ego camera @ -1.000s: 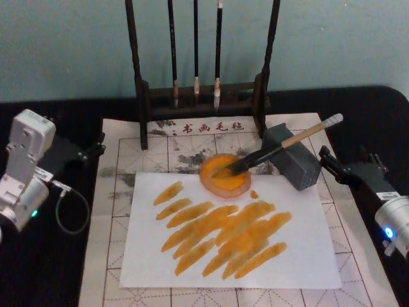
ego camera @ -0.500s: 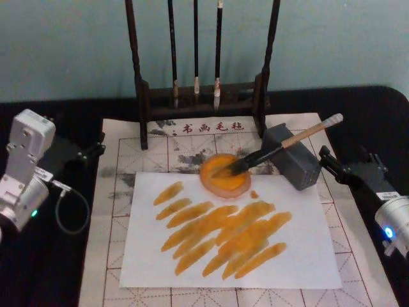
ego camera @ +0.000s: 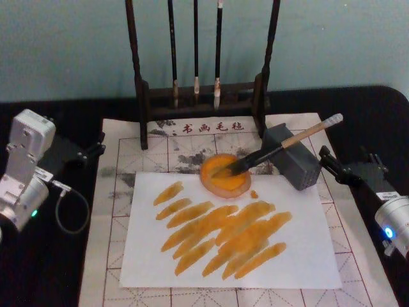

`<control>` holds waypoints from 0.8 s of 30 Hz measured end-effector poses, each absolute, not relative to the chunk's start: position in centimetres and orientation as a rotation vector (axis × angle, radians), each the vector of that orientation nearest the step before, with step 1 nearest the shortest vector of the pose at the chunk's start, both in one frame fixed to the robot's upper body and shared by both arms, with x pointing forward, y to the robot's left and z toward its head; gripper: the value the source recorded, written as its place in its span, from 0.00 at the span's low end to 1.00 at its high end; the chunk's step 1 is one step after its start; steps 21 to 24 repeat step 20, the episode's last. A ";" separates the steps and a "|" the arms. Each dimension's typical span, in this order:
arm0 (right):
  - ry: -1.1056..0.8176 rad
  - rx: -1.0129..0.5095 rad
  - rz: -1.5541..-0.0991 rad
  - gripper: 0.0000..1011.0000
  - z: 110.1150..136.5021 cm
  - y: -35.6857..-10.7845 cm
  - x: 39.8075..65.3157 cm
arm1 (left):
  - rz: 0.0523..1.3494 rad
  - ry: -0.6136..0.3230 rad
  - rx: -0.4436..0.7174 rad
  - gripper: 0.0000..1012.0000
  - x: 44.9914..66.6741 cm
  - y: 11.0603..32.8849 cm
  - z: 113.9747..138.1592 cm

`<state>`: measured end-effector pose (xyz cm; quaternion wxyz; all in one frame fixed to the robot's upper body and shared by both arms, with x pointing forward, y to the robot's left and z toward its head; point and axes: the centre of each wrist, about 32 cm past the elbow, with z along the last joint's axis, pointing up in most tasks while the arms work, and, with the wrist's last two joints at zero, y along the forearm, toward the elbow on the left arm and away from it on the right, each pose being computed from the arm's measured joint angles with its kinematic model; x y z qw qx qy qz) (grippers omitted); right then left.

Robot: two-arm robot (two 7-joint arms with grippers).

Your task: Pick up the brush from the inkstone, write on the paper, then place the brush back to its original position.

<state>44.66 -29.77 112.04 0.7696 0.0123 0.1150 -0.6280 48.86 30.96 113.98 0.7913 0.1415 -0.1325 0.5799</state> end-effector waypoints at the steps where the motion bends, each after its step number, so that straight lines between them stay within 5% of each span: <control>1: 0.250 0.027 -1.362 0.99 112.0 -29.8 44.7 | 1.248 -0.285 0.305 0.99 48.9 31.0 114.0; 24: 0.249 0.027 -1.362 0.99 112.0 -29.8 44.7 | 1.248 -0.285 0.304 0.99 48.9 31.0 114.0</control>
